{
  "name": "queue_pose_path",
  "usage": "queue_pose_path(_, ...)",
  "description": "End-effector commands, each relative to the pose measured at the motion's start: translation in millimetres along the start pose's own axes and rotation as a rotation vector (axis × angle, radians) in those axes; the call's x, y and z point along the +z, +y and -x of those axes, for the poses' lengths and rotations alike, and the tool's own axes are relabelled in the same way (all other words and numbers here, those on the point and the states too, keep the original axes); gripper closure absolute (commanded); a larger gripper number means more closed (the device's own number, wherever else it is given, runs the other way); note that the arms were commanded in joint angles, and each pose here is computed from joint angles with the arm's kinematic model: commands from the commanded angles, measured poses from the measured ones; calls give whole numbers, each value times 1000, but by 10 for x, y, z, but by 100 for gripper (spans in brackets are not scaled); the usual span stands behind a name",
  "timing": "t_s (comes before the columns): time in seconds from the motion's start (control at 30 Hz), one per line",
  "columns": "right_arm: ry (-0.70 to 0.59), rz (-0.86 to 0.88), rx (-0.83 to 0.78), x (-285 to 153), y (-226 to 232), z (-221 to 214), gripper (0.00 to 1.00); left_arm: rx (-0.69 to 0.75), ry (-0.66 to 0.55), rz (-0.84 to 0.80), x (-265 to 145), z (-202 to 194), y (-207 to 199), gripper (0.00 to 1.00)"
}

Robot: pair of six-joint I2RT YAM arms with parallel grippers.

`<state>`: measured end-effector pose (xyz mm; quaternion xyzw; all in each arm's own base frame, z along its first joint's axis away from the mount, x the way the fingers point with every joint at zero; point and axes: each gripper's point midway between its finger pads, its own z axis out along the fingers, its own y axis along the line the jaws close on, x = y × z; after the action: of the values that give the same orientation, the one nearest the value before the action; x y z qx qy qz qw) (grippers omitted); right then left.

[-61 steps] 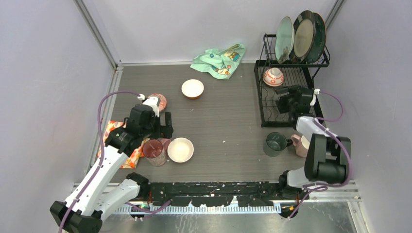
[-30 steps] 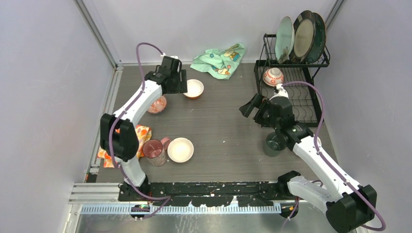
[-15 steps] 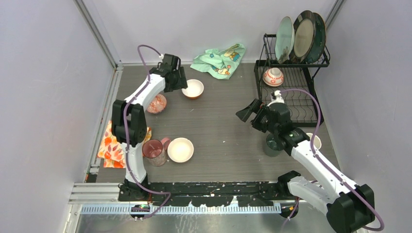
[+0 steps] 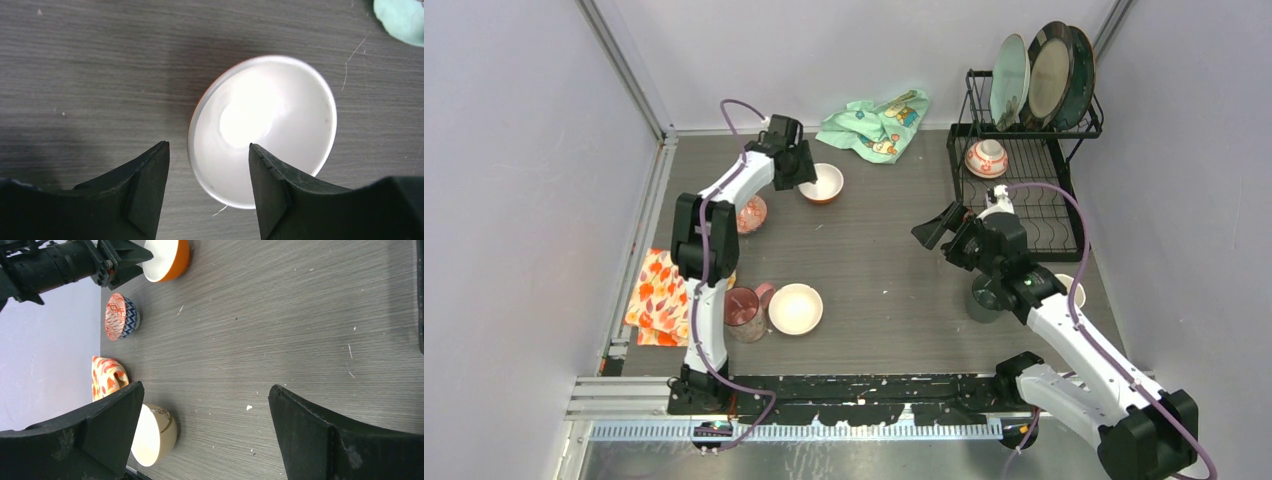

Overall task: Load the mixed dishes into the dish rack
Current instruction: Pick up the bowl from the center of the board.

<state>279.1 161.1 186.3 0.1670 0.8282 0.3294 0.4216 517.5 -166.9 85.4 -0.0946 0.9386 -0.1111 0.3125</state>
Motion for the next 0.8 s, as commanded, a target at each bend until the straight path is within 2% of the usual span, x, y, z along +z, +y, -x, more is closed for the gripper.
queue_pose_path(0.0, -81, 42, -21, -88, 153, 206, 0, -32, -76, -14, -49, 320, -103, 40)
queue_pose_path(0.43, -69, 12, 44, 81, 56, 139, 2, -32, -13, -4, 173, 97, -27, 49)
queue_pose_path(0.77, -128, -20, 70, 22, -67, 173, 2, -13, 27, -79, 15, 33, -150, 95)
